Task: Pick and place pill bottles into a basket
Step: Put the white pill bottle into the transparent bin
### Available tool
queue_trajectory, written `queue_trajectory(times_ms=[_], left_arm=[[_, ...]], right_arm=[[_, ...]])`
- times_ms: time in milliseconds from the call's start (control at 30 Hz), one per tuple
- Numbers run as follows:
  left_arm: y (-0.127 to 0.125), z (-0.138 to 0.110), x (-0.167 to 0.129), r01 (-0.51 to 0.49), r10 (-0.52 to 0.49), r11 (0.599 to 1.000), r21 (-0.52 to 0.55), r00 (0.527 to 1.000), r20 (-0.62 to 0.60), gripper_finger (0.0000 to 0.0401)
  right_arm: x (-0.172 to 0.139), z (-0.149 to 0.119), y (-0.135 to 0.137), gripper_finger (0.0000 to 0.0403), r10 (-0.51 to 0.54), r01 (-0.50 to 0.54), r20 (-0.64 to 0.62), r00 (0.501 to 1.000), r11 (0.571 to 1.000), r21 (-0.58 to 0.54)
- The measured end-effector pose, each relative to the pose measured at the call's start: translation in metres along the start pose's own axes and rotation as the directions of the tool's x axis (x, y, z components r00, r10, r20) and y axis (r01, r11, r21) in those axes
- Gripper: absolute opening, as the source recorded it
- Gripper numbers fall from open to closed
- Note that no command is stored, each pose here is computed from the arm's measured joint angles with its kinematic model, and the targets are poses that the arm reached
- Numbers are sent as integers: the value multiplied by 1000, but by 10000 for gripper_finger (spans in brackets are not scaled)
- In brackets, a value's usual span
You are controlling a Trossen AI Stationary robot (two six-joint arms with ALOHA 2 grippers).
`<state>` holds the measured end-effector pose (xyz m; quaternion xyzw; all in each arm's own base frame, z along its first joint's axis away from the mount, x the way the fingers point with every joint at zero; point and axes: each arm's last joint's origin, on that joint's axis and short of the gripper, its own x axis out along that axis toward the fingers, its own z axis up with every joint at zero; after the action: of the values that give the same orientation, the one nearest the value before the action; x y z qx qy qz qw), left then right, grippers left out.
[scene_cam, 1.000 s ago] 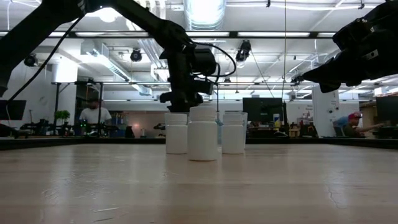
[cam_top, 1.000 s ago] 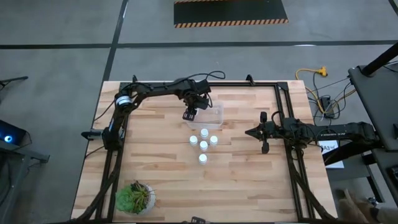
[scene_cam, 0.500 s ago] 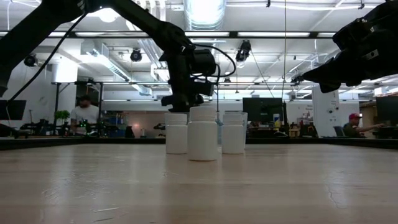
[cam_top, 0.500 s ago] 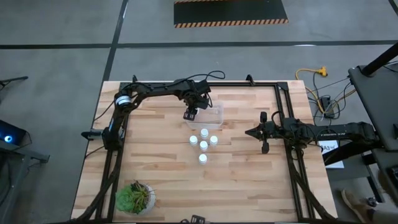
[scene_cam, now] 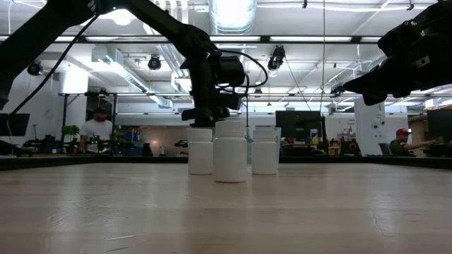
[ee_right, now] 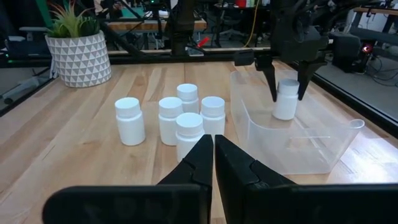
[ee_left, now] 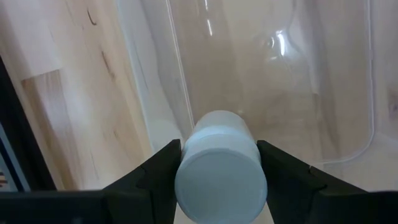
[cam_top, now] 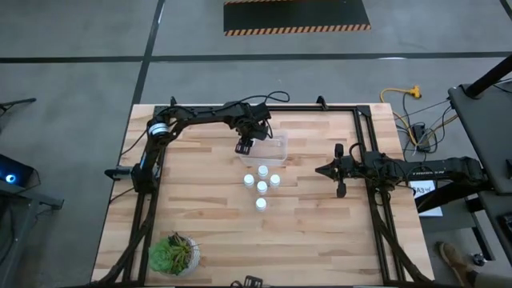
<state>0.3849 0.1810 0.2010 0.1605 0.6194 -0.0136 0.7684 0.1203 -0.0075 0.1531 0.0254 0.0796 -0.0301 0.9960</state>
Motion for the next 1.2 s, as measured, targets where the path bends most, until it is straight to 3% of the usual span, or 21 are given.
queue_trajectory(times_ms=[1200], left_arm=[[1,-2,1,-3,3,1000,-9,1000,-14,182]], right_arm=[[0,0,0,9,0,0,0,1000,1000,-1]])
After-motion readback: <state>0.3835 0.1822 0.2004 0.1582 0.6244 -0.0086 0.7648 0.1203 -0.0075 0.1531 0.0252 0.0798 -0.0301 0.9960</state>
